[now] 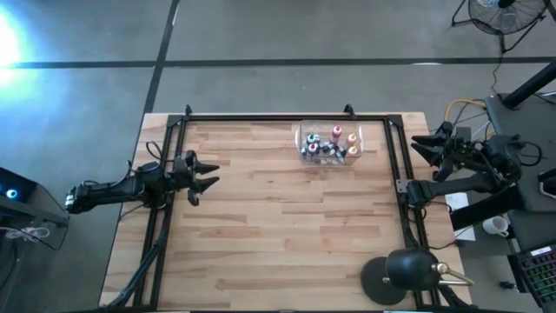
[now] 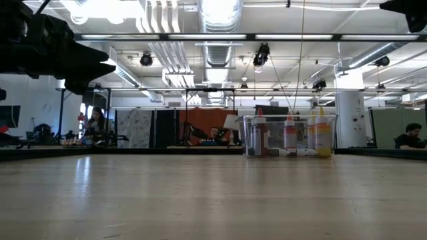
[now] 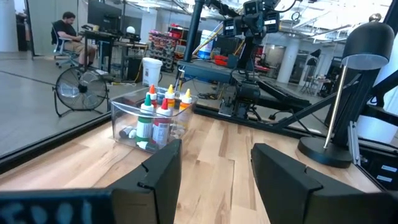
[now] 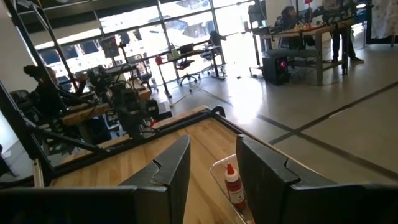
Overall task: Pick & Place food coloring
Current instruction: Return to Home Position
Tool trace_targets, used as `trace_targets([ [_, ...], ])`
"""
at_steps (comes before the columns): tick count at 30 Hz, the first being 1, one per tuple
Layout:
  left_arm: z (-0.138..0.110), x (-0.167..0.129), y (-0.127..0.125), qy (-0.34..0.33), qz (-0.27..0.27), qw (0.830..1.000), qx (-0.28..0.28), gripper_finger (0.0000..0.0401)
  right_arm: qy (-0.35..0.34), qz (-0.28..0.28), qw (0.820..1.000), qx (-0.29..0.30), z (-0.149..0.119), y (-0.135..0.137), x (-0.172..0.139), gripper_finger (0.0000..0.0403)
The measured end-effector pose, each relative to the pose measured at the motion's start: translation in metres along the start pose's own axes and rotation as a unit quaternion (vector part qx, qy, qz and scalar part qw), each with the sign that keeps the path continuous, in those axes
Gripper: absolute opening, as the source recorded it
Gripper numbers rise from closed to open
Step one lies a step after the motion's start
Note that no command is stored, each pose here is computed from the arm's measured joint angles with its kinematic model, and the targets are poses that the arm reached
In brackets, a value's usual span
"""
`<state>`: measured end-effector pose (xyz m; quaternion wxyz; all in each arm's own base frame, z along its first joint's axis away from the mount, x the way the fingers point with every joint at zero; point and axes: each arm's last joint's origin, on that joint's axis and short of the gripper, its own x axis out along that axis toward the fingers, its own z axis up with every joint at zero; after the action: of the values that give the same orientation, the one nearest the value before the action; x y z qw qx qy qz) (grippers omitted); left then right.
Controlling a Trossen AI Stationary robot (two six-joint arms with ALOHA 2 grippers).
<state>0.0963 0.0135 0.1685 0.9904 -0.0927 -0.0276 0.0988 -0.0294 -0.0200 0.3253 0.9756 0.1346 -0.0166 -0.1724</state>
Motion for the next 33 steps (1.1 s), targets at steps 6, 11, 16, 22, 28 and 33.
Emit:
trace_targets([
  [6, 0.0, 0.0, 0.0, 0.0, 0.0, 1.0, 0.0, 0.0167, 0.001, 0.003, 1.0, 0.0, 0.0, 0.0, 0.0, 0.0123],
  [11, 0.0, 0.0, 0.0, 0.0, 0.0, 1.0, 0.0, 0.0167, 0.015, 0.008, 1.0, -0.008, -0.009, 0.002, 0.009, 0.0123],
  [16, 0.001, 0.0, 0.0, -0.001, 0.0, 1.0, 0.0, 0.0167, 0.031, 0.014, 0.999, -0.036, -0.012, 0.011, 0.023, 0.0123],
  [22, 0.001, 0.0, 0.0, -0.002, 0.0, 1.0, 0.0, 0.0167, 0.069, 0.02, 0.996, -0.061, -0.013, 0.021, 0.038, 0.0123],
  [28, 0.001, 0.0, 0.0, -0.002, 0.0, 1.0, 0.0, 0.0167, 0.074, 0.024, 0.995, -0.064, -0.014, 0.022, 0.041, 0.0123],
  [33, 0.001, 0.0, 0.0, -0.003, 0.0, 1.0, 0.0, 0.0167, 0.069, 0.018, 0.995, -0.063, -0.015, 0.022, 0.04, 0.0123],
])
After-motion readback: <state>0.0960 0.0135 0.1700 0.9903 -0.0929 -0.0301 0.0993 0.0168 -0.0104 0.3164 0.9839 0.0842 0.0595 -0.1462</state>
